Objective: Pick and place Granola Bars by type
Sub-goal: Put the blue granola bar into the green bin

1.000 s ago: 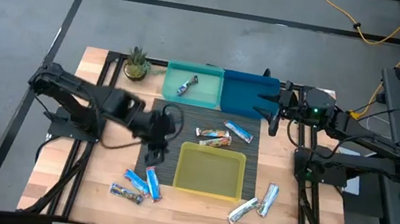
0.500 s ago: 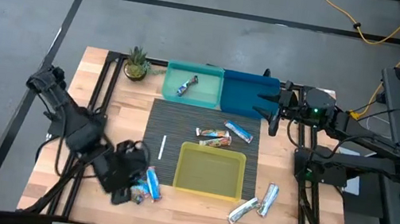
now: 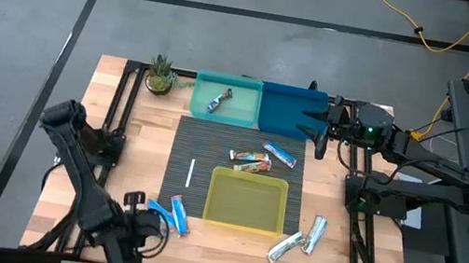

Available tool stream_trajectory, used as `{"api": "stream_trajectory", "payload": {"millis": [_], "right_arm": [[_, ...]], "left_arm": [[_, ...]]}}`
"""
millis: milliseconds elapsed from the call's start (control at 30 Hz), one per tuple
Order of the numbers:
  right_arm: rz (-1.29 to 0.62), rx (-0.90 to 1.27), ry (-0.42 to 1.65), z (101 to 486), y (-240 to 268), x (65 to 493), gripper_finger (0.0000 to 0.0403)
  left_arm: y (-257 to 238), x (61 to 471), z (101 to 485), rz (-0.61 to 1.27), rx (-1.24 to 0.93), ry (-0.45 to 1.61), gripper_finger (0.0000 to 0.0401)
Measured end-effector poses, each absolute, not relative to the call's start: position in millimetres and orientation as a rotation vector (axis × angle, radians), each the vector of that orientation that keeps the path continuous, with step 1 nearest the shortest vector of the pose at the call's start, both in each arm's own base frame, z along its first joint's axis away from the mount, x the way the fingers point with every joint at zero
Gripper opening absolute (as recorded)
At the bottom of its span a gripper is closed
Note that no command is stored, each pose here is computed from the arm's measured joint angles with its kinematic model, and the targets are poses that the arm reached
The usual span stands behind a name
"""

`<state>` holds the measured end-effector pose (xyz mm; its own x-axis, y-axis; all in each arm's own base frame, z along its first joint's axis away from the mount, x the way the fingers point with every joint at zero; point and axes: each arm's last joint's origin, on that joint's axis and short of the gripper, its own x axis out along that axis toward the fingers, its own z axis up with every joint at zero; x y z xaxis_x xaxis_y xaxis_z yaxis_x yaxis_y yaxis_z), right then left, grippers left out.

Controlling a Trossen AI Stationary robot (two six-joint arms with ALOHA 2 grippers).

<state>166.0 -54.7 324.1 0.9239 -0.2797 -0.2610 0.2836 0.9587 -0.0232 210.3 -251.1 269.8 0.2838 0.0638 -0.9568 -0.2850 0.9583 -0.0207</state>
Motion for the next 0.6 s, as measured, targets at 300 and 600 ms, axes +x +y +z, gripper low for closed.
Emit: {"api": "stream_trajectory", "payload": {"millis": [300,600], "right_arm": [[-0.289,0.015,0.265,324.1,-54.8,166.0,0.0223],[-0.275,0.053,0.26,324.1,-54.3,166.1,0.0223]], "left_arm": [[-263.2,227.1,213.1,0.339,-0.151,1.518,0.0144],[-268.4,234.4,189.5,0.339,-0.052,1.524,0.0248]]}}
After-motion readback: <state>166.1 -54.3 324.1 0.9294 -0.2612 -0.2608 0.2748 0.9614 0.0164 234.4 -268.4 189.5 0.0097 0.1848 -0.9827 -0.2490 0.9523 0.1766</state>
